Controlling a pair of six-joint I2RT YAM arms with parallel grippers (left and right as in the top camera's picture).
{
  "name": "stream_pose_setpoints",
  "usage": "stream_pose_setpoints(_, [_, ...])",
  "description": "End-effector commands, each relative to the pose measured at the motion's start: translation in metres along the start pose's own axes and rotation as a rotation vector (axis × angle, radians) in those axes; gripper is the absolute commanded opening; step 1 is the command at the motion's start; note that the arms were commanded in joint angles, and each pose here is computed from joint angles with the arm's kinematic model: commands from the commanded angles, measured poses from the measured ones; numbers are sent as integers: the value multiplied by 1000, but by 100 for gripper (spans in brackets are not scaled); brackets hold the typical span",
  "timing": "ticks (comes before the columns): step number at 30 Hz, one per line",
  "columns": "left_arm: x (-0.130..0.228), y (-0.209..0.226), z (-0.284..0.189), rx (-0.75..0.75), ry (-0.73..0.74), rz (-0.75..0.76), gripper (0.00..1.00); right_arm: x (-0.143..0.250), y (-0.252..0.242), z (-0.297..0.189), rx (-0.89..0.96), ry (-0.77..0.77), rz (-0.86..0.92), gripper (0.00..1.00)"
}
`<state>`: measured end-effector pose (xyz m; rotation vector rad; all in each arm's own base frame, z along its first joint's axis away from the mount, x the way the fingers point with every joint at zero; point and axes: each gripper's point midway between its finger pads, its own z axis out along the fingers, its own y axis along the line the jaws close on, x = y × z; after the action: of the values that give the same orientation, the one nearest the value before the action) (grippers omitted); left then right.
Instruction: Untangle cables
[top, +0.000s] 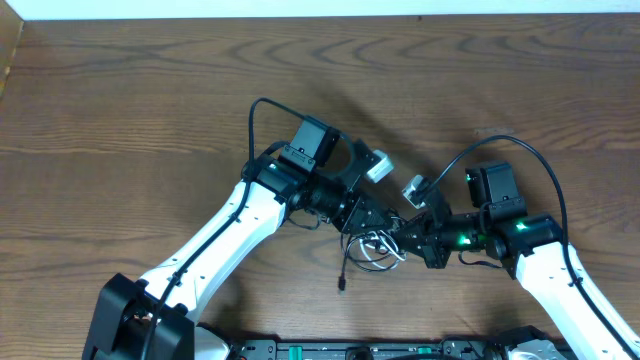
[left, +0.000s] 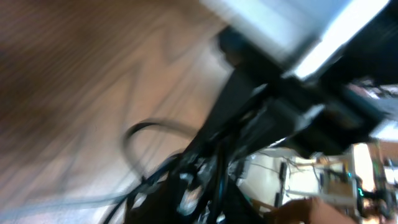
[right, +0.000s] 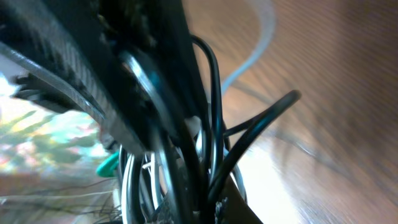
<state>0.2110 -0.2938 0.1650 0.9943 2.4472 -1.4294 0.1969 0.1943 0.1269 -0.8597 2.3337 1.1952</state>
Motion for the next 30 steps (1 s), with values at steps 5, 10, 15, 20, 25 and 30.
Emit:
stream_pose_setpoints(5, [17, 39, -10, -258, 51, -66, 63, 12, -63, -12, 380, 19, 286, 1])
stream_pose_setpoints(10, [18, 40, -10, -263, 56, -89, 63, 2, -52, -8, 307, -12, 280, 1])
stream_pose_setpoints(15, [11, 17, -6, -125, 32, -77, 63, -2, -47, -6, 274, -24, 271, 1])
stream_pose_setpoints(20, [-11, 9, -5, -73, -48, -166, 57, -7, -38, -4, 211, -38, 271, 1])
stream_pose_setpoints(25, [-30, 15, -7, -99, -129, -332, 57, -13, -38, -4, 204, -74, 361, 1])
stream_pose_setpoints(30, [-29, 40, -11, -218, -191, -609, 57, -20, -39, -4, 201, -104, 393, 1])
